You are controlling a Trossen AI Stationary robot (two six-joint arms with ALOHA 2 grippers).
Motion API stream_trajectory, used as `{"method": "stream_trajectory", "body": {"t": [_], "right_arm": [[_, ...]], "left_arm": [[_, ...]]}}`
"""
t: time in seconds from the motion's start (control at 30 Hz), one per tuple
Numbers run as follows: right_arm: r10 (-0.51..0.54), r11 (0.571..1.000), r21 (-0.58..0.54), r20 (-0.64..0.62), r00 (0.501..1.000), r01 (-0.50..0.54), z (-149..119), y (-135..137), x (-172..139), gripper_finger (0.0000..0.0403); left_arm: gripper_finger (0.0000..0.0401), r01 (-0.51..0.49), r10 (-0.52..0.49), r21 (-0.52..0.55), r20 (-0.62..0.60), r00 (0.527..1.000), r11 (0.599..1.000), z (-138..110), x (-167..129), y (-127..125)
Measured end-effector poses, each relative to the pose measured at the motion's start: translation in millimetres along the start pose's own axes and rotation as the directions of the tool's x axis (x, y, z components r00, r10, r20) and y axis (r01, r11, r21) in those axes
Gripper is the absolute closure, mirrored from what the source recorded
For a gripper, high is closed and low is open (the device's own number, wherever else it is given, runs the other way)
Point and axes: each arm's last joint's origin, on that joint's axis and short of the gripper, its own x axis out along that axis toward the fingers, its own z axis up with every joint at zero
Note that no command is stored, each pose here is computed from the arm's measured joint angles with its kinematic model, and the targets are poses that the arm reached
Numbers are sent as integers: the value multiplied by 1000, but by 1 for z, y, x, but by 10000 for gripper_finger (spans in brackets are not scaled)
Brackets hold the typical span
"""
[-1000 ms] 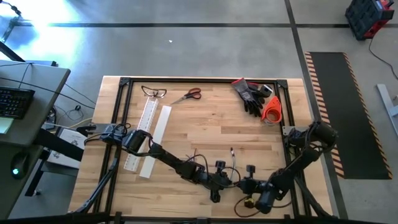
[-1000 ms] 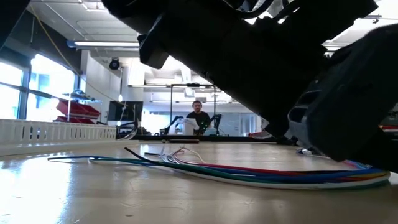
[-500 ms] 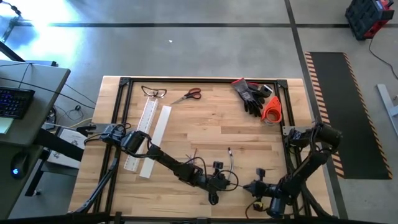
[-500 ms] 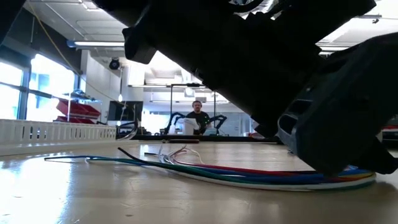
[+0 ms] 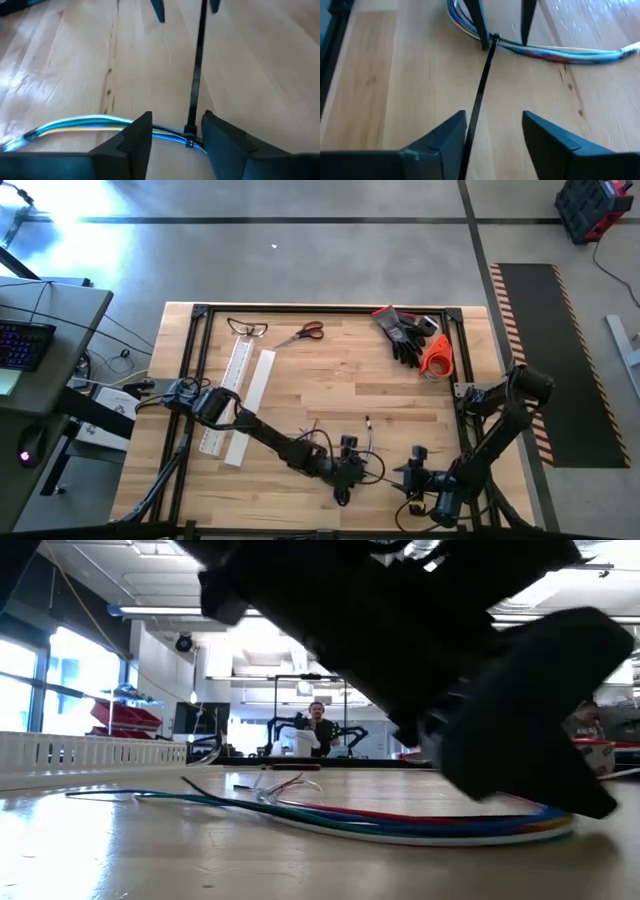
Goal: Ziptie cables
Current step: Wrap the black zip tie around the cable, then put the zip-tied cable into the white cable duct
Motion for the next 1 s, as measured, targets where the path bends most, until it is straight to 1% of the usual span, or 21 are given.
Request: {"method": "stream_trajectory", "body": {"t": [0.07, 0.13, 0.3, 0.4, 0.47, 0.57, 0.6, 0.67, 0.73, 0.8, 0.83, 0.93, 1.0], "right_arm": [[5, 1000, -20, 20, 1000, -5, 4, 0, 2, 212], [10, 999, -40, 52, 999, -8, 9, 1, 5, 207], [23, 996, -86, 114, 993, -13, 23, 2, 12, 214], [18, 994, -111, 127, 992, -4, 28, 0, 16, 221], [15, 991, -130, 132, 991, 2, 31, -1, 18, 223], [8, 986, -165, 134, 991, 15, 33, -3, 20, 224], [5, 984, -178, 132, 991, 18, 33, -3, 20, 224], [-2, 982, -188, 129, 992, 27, 32, -4, 20, 225], [-8, 981, -190, 127, 992, 32, 32, -4, 20, 225], [-9, 981, -190, 125, 992, 33, 32, -4, 20, 225], [-9, 981, -191, 125, 992, 33, 31, -4, 20, 225], [-10, 981, -191, 125, 992, 34, 32, -4, 20, 225], [-12, 981, -193, 124, 992, 36, 31, -5, 20, 225]], "left_arm": [[241, 2, -2, 10, -18, 1000, 1000, 5, -7, 2], [235, 3, -3, 15, -30, 1000, 1000, 11, -15, 5], [233, 6, -5, 20, -53, 999, 1000, 19, -27, 7], [235, -8, 9, 25, -27, 1000, 1000, 28, -36, 7], [235, -31, 31, 21, -6, 1000, 999, 34, -42, 6], [235, -70, 70, 23, -27, 997, 997, 32, -46, 3], [235, -98, 99, 21, -53, 994, 995, 29, -47, 1], [236, -201, 200, -5, -96, 975, 979, 25, -51, 1], [236, -350, 342, -39, -143, 929, 936, 21, -61, 4], [236, -494, 474, -76, -192, 860, 866, 17, -74, 9], [236, -549, 519, -104, -221, 826, 829, 16, -83, 14], [236, -669, 590, -164, -353, 726, 725, 8, -114, 34], [234, -738, 630, -167, -419, 654, 654, 4, -135, 46]]}}
